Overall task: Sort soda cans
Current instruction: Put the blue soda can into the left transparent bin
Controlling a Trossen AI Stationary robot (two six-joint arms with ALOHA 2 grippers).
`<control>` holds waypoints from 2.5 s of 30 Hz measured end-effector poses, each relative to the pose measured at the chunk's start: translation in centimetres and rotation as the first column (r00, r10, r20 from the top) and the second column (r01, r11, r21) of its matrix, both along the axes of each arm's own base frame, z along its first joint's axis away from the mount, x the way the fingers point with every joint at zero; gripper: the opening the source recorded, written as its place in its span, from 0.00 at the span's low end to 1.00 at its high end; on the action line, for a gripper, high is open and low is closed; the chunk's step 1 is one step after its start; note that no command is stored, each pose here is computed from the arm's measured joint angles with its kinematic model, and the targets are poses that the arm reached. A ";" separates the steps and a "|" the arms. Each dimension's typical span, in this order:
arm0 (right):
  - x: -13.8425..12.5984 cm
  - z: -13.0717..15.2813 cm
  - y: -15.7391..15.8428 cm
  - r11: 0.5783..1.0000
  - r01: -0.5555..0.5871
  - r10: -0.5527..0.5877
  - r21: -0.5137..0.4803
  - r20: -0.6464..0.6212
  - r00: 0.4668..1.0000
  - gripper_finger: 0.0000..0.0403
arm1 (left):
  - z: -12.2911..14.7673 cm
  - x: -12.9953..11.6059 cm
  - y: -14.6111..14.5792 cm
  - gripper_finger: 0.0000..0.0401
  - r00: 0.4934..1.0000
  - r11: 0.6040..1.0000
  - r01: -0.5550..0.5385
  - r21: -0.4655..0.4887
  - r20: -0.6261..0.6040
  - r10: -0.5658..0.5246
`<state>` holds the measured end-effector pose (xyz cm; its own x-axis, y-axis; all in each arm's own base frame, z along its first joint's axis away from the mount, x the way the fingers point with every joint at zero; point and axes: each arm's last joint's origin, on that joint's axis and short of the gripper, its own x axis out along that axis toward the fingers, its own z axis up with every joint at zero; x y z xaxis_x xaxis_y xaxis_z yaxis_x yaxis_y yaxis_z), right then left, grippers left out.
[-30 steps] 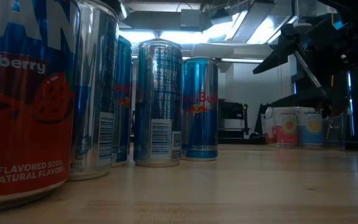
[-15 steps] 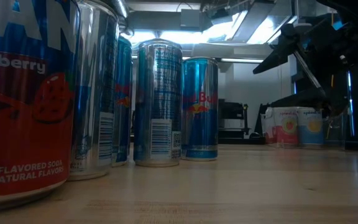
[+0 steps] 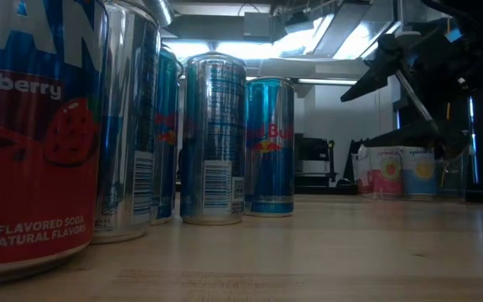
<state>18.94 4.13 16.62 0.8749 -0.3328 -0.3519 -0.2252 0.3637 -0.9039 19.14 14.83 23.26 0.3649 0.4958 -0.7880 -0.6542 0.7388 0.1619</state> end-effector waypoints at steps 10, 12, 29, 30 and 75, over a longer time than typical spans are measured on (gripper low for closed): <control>0.3 -0.4 0.1 1.000 0.003 -0.003 -0.006 -0.014 1.000 0.95 | 0.0 0.1 0.1 0.66 1.000 1.000 0.003 0.010 0.006 -0.003; 0.3 -0.4 0.1 1.000 0.003 -0.003 -0.005 -0.010 1.000 0.95 | -0.3 0.1 0.1 0.69 1.000 1.000 0.002 0.005 -0.004 -0.002; 0.3 -0.4 0.1 1.000 0.003 -0.003 -0.002 -0.005 1.000 0.95 | 6.4 0.8 -0.1 0.76 0.997 0.996 0.075 0.044 -0.009 -0.074; 0.3 -0.3 0.1 1.000 0.003 -0.003 -0.001 -0.003 1.000 0.95 | 7.0 1.0 -0.4 0.76 0.995 0.994 0.100 0.054 -0.010 -0.099; 11.1 -2.8 5.2 0.763 -0.190 0.045 0.617 0.243 0.969 0.95 | 6.5 5.0 -19.5 0.76 0.755 0.755 0.654 0.057 0.011 -0.655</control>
